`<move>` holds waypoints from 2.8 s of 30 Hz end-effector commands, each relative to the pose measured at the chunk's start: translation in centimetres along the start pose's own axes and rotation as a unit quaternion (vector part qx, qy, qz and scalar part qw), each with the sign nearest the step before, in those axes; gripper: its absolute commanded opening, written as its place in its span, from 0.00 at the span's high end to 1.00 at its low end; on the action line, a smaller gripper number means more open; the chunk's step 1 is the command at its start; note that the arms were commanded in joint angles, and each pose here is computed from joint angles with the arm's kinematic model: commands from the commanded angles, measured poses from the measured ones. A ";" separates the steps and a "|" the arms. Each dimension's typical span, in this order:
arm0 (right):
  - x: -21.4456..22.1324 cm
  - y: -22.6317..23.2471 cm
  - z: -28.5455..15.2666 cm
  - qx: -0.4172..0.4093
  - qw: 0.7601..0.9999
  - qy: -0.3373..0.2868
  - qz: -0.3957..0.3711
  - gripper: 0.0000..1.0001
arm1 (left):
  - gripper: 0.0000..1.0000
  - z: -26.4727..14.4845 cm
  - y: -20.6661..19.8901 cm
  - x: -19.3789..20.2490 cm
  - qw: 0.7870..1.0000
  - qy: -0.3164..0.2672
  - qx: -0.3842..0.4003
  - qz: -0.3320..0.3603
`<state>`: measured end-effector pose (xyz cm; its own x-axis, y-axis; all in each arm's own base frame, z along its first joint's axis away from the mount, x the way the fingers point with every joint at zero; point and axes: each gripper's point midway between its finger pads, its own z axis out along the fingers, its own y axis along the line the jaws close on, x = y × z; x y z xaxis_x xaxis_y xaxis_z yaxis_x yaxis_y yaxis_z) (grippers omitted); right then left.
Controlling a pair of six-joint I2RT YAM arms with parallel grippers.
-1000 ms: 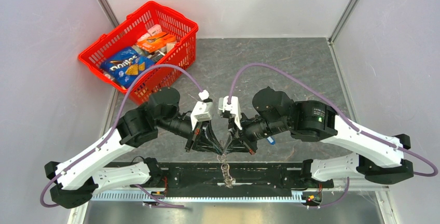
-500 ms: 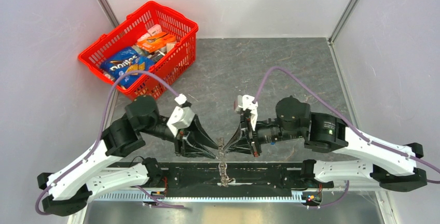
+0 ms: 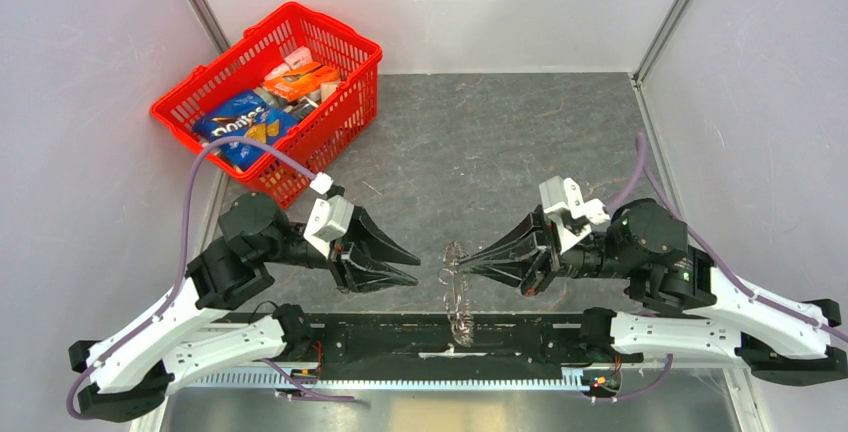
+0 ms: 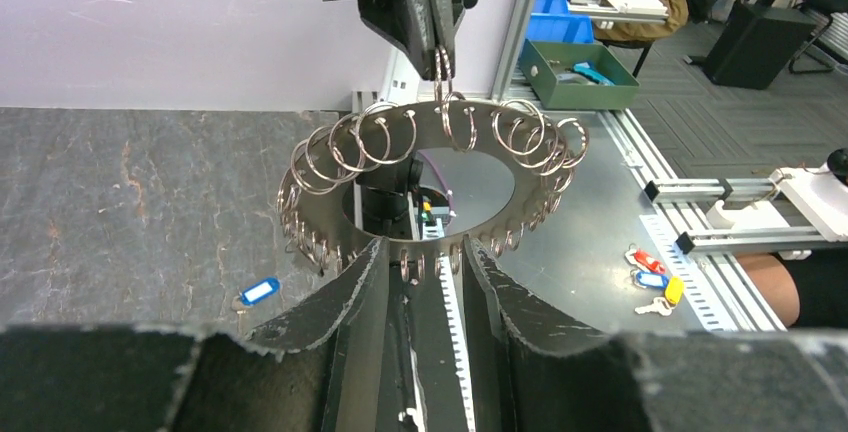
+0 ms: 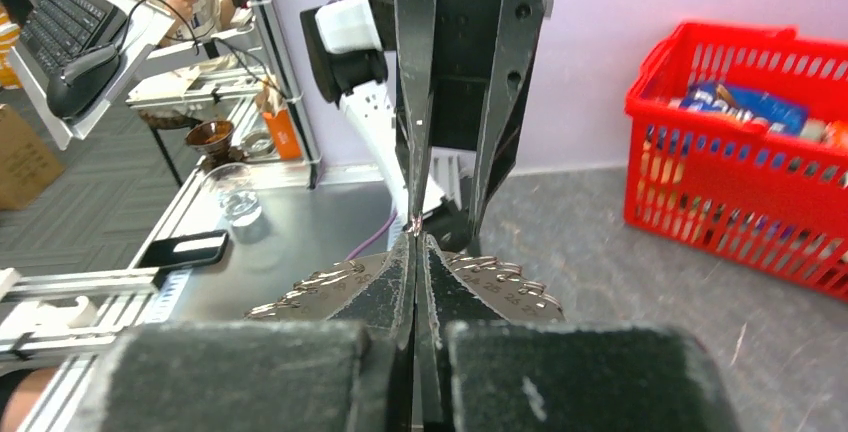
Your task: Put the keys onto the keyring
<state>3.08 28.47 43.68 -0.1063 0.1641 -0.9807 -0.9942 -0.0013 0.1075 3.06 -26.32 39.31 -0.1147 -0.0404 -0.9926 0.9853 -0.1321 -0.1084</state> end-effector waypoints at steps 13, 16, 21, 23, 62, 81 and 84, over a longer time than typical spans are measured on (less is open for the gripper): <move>-10.8 -0.4 -1.7 0.035 0.938 -0.281 -0.200 1.00 | 0.61 0.5 0.3 -4.2 0.997 -0.071 -0.013 0.005; -11.8 -0.4 -2.2 0.042 0.929 -0.303 -0.206 1.00 | 0.61 0.1 0.2 -4.8 0.996 -0.083 -0.019 0.012; -13.1 0.0 -2.9 0.044 0.914 -0.326 -0.236 1.00 | 0.61 -0.5 -0.2 -5.5 0.994 -0.099 -0.023 0.024; -13.5 0.1 -3.1 0.043 0.912 -0.329 -0.242 1.00 | 0.61 -0.5 -0.2 -5.6 0.994 -0.100 -0.022 0.025; -11.6 -1.0 -0.3 0.045 0.919 -0.283 -0.270 1.00 | 0.60 1.8 -1.2 -12.1 0.977 -0.203 0.054 0.039; -10.7 -1.1 0.3 0.040 0.925 -0.270 -0.264 1.00 | 0.60 2.0 -1.2 -14.1 0.971 -0.223 0.057 0.059; -10.5 -1.2 0.4 0.041 0.926 -0.266 -0.263 1.00 | 0.61 2.0 -1.5 -14.3 0.971 -0.224 0.062 0.062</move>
<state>5.54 27.97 52.84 0.4326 0.5510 -0.7136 -0.9016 0.2690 -0.3389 3.94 -28.61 51.18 -0.0885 -0.4295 -0.8987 0.9797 -0.2002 -0.0008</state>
